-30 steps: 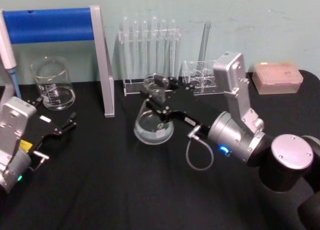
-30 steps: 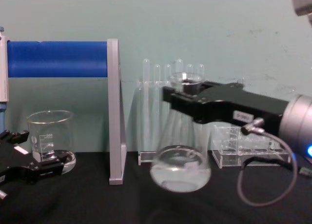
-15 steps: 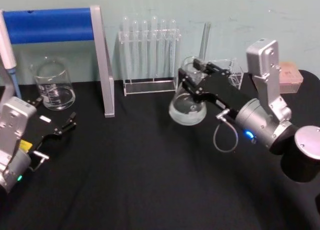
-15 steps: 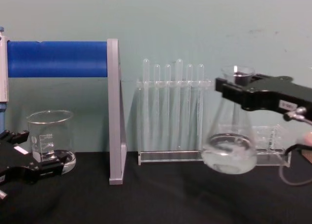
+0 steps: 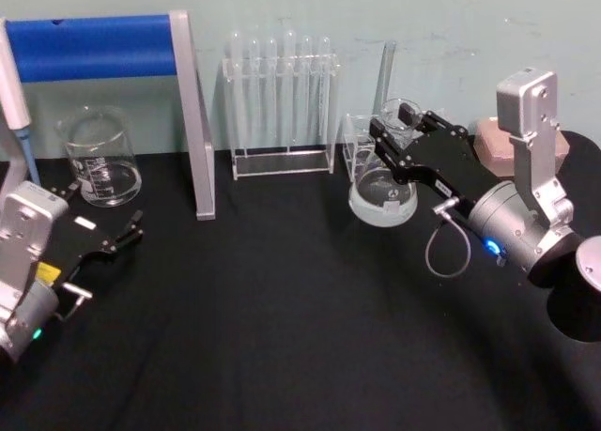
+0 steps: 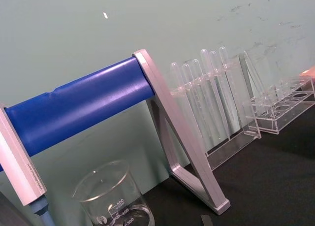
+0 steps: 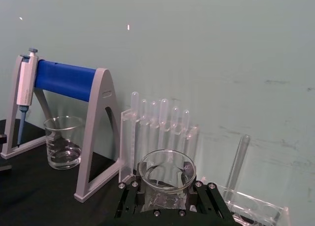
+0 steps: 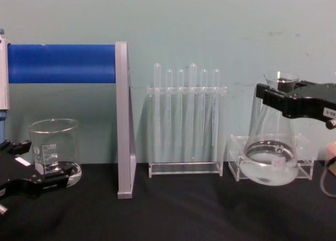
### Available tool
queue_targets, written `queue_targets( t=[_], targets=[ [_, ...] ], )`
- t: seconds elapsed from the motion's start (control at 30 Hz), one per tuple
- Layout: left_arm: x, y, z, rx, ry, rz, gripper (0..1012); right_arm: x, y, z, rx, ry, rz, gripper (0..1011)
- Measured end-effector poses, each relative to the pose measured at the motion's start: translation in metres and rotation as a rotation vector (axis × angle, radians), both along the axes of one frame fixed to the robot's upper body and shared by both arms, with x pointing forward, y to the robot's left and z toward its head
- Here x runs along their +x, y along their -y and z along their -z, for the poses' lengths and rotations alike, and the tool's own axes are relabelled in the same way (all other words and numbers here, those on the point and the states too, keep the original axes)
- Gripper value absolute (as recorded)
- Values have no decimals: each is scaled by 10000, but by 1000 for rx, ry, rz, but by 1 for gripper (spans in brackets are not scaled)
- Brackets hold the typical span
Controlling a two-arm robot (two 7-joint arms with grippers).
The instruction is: Grasp the erlenmeyer flask with one hand, shake it three times, then place it back.
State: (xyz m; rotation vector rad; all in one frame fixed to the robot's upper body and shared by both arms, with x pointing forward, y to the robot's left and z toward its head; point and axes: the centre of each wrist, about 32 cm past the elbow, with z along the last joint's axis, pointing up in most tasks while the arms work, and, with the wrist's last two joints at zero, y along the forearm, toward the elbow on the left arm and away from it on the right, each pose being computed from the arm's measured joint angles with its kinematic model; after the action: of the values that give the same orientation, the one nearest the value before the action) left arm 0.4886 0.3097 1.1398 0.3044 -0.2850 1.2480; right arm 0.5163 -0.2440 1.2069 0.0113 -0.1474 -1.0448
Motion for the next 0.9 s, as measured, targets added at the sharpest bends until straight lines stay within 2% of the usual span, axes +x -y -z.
queue_targets(
  t=[0.23,0.67,0.9],
  targets=[
    [0,0,0,0,0,0,1001,-25,-64,8,5,-4,-31,457],
    [0,0,0,0,0,0,1001,-89,-305,25,17,-18,-145,457],
    [0,0,0,0,0,0,1001,-107,-379,27,21,-21,-182,457]
  ],
)
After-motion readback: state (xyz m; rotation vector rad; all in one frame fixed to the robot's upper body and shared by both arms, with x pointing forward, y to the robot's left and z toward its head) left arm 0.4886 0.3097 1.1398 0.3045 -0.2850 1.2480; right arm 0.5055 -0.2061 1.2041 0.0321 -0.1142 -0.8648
